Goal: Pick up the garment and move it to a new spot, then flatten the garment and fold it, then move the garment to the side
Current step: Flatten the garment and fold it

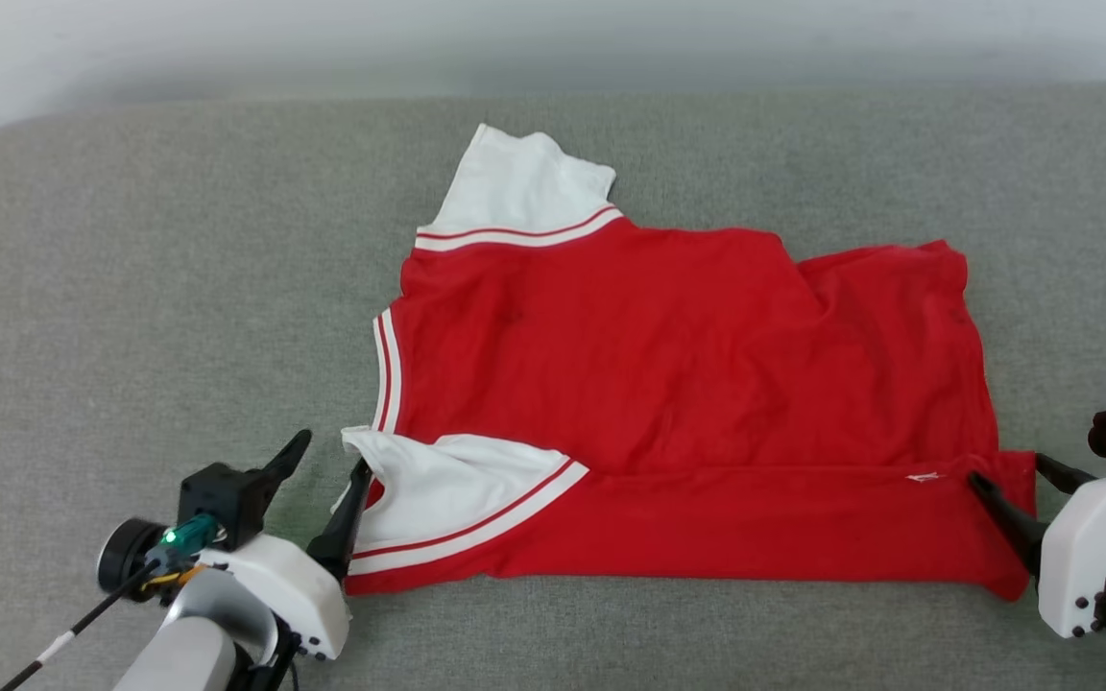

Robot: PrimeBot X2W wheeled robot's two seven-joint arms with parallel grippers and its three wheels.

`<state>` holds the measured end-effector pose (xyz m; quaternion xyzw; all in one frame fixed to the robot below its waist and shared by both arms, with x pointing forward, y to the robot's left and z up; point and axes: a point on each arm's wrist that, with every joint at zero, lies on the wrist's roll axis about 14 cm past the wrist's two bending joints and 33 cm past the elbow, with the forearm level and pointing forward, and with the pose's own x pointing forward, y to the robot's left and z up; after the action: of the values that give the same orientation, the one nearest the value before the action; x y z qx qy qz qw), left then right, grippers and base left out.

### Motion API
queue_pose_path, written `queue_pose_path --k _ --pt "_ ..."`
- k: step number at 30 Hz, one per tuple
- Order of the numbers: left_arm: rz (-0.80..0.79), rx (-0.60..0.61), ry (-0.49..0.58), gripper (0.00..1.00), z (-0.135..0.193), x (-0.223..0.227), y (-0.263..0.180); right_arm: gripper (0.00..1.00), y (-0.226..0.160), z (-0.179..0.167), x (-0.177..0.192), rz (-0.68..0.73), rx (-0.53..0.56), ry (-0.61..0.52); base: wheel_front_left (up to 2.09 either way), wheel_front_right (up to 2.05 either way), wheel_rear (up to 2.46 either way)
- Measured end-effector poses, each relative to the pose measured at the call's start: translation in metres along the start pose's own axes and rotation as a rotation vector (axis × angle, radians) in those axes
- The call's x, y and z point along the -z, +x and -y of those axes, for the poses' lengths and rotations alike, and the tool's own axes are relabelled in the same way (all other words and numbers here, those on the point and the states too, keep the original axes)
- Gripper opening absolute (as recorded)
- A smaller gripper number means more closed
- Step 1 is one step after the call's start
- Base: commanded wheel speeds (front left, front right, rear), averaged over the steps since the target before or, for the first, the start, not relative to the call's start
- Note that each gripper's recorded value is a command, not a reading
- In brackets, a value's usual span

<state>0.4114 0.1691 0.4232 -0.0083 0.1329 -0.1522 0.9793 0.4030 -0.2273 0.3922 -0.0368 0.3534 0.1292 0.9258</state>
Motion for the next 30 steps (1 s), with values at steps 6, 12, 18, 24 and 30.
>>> queue_pose_path --k 6,12,18,24,30 --pt "0.055 -0.151 -0.066 1.0 -0.021 -0.011 -0.023 1.0 -0.024 0.002 -0.017 0.112 0.018 0.032 0.0 0.0 0.0" --pt "0.054 -0.187 -0.148 1.0 -0.016 -0.015 -0.048 1.0 -0.045 0.005 -0.021 0.169 0.061 0.075 0.0 0.0 0.0" --pt "-0.106 -0.123 -0.197 1.0 0.016 0.006 -0.062 1.0 -0.054 -0.006 0.0 0.135 0.085 0.205 0.0 0.0 0.0" --pt "-0.241 -0.098 -0.171 1.0 0.025 0.025 -0.061 1.0 -0.058 -0.017 -0.004 0.156 0.094 0.233 0.0 0.0 0.0" --pt "-0.306 -0.109 -0.164 1.0 0.024 0.039 -0.05 1.0 -0.061 -0.017 -0.008 0.164 0.109 0.226 0.0 0.0 0.0"
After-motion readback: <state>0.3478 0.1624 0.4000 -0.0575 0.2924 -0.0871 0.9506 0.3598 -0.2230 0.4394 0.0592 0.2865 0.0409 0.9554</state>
